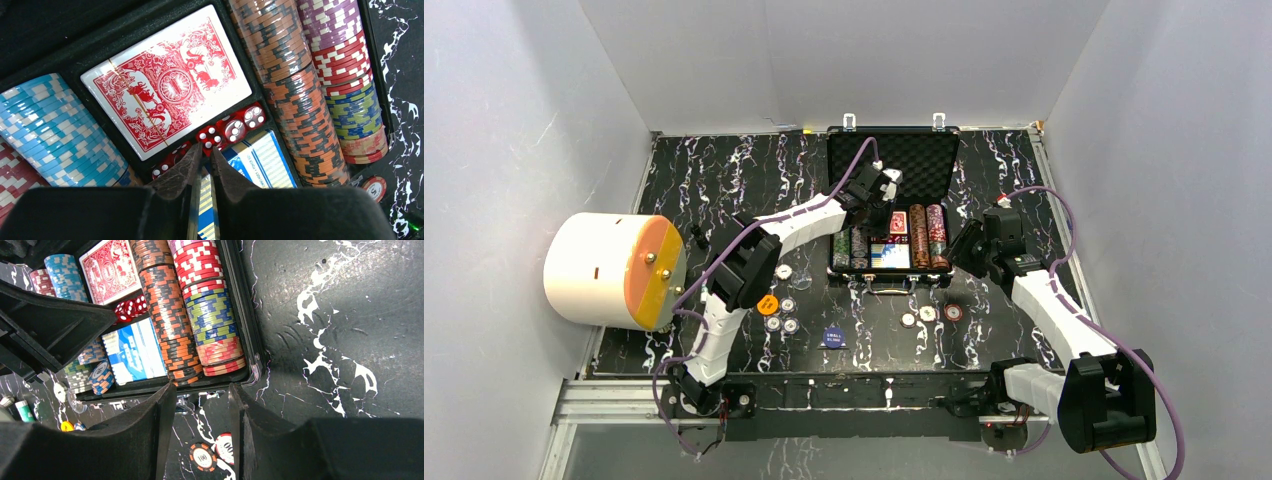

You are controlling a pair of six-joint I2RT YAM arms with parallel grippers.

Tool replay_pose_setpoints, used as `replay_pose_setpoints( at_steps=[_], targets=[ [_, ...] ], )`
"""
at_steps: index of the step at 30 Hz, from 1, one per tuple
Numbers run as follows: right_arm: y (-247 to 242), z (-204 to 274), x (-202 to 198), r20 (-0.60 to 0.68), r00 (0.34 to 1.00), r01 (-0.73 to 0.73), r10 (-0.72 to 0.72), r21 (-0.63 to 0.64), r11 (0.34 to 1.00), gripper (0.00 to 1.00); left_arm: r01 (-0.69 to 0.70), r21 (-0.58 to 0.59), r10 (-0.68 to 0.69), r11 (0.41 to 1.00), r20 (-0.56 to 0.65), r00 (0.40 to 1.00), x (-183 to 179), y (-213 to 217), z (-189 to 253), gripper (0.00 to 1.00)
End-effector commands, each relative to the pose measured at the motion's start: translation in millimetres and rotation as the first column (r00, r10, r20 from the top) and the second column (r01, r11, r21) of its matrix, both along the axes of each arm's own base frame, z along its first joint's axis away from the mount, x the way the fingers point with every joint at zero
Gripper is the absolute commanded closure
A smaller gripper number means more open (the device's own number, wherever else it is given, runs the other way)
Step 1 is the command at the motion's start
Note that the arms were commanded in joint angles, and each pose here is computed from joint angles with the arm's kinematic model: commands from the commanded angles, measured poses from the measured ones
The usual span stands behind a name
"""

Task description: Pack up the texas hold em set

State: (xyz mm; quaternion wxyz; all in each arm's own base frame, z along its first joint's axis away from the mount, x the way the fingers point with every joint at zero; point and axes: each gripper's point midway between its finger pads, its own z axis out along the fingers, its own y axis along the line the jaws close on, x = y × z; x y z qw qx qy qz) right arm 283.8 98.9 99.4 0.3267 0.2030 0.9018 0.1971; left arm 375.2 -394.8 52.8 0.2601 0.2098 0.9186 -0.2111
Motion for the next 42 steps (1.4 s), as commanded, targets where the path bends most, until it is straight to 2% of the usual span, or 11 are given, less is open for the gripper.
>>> replay_pose_setpoints(
  at_steps=[1, 6, 11, 14, 18, 20, 24, 31, 39, 42],
  targets=[
    [0.9, 8.4, 8.4, 0.052, 0.999, -0.006, 0.006, 0.002, 1.0, 0.49, 0.02, -0.007, -0.02, 1.0, 0.014, 1.0, 1.7, -4.7, 10.2, 0.88],
    [1.4, 9.3, 8.0, 0.055, 0.998, -0.011, 0.011, 0.003, 1.0, 0.5, 0.049, -0.013, -0.048, 0.999, 0.04, 0.998, 6.5, -9.8, 19.2, 0.85],
    [1.8, 10.7, 7.6, 0.064, 0.998, -0.017, 0.017, 0.004, 1.0, 0.49, 0.138, -0.018, -0.135, 0.99, 0.124, 0.983, 8.8, -12.1, 45.9, 0.72],
    [1.4, 10.6, 7.3, 0.065, 0.998, -0.019, 0.018, 0.001, 1.0, 0.49, 0.271, -0.038, -0.264, 0.962, 0.133, 0.955, -3.1, -19.7, 51.6, 0.63],
    [0.3, 8.9, 5.2, 0.062, 0.998, -0.022, 0.023, -0.008, 1.0, 0.48, 0.446, -0.051, -0.437, 0.893, 0.134, 0.889, -23.5, -24.5, 52.4, 0.56],
    [-0.3, 8.2, 4.3, 0.062, 0.998, -0.023, 0.024, -0.012, 1.0, 0.48, 0.498, -0.045, -0.487, 0.866, 0.151, 0.86, -27.7, -24.5, 55.8, 0.53],
    [0.1, 7.3, 3.5, 0.06, 0.998, -0.029, 0.029, -0.013, 1.0, 0.47, 0.514, 0.022, -0.508, 0.857, 0.194, 0.839, -16.7, -21.0, 56.3, 0.41],
    [-0.6, 7.4, 3.5, 0.06, 0.998, -0.031, 0.032, -0.019, 0.999, 0.47, 0.551, 0.067, -0.553, 0.832, 0.187, 0.812, -12.7, -20.5, 48.3, 0.4],
    [-0.5, 3.7, 2.8, 0.047, 0.998, -0.034, 0.035, -0.021, 0.999, 0.47, 0.596, 0.036, -0.595, 0.802, 0.131, 0.793, -20.8, -26.1, 31.3, 0.55],
    [-0.4, 3.1, 2.8, 0.045, 0.998, -0.036, 0.037, -0.022, 0.999, 0.47, 0.598, 0.036, -0.597, 0.801, 0.126, 0.792, -20.1, -27.0, 28.4, 0.56]
  ],
)
